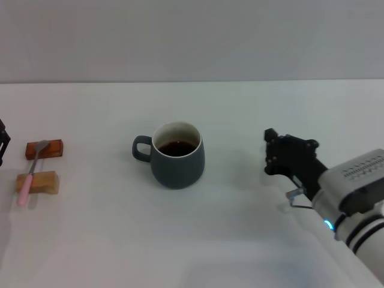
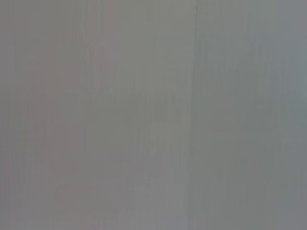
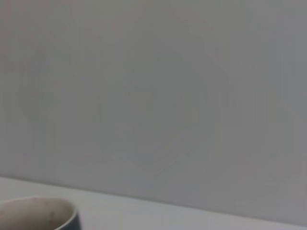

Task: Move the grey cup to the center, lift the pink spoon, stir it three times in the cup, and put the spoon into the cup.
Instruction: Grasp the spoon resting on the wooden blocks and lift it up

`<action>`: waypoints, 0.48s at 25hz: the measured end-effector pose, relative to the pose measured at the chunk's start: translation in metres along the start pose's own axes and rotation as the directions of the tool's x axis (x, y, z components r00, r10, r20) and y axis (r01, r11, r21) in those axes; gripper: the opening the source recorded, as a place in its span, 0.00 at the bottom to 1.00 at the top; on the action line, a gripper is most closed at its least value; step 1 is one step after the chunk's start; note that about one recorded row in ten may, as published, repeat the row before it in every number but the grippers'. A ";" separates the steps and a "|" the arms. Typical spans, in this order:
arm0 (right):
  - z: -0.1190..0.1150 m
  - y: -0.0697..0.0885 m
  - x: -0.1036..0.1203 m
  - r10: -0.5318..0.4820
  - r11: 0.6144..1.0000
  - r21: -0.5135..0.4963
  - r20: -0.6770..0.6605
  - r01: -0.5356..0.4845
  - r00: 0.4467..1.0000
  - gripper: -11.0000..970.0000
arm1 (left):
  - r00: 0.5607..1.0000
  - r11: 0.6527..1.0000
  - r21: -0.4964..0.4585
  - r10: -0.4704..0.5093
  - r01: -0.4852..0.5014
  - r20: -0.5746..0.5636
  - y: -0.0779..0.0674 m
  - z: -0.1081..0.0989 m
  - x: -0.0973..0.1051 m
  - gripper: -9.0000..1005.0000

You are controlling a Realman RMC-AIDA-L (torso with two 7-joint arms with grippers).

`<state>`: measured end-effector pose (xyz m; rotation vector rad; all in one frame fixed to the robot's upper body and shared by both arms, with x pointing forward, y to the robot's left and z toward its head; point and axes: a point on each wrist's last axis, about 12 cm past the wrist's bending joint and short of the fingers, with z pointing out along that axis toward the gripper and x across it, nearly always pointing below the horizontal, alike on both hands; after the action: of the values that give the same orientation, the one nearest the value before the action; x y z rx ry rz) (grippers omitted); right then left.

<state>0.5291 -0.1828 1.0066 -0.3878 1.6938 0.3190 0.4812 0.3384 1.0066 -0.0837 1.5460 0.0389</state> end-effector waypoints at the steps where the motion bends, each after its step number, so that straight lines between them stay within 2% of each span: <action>1: 0.000 0.000 0.000 0.000 1.000 0.000 0.000 0.000 1.000 0.01 | 1.000 1.000 0.000 0.000 0.000 0.000 0.000 0.000 0.000 0.80; 7: -0.024 -0.014 0.005 -0.009 0.998 0.070 0.082 0.003 0.997 0.01 | 0.999 0.999 0.004 -0.043 0.043 0.019 0.003 -0.010 0.000 0.80; 8: -0.033 -0.018 0.007 -0.012 0.996 0.092 0.104 0.003 0.994 0.01 | 0.999 0.999 0.013 -0.039 0.038 0.025 0.004 -0.016 0.001 0.80; 12: -0.044 -0.025 0.010 -0.021 0.992 0.128 0.127 0.005 0.992 0.01 | 0.999 0.999 0.030 -0.029 0.028 0.028 0.004 -0.025 0.002 0.80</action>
<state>0.4993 -0.2245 1.0042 -0.2778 1.5760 0.2197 0.4565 0.3406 1.0040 -0.0812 1.5162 -0.0055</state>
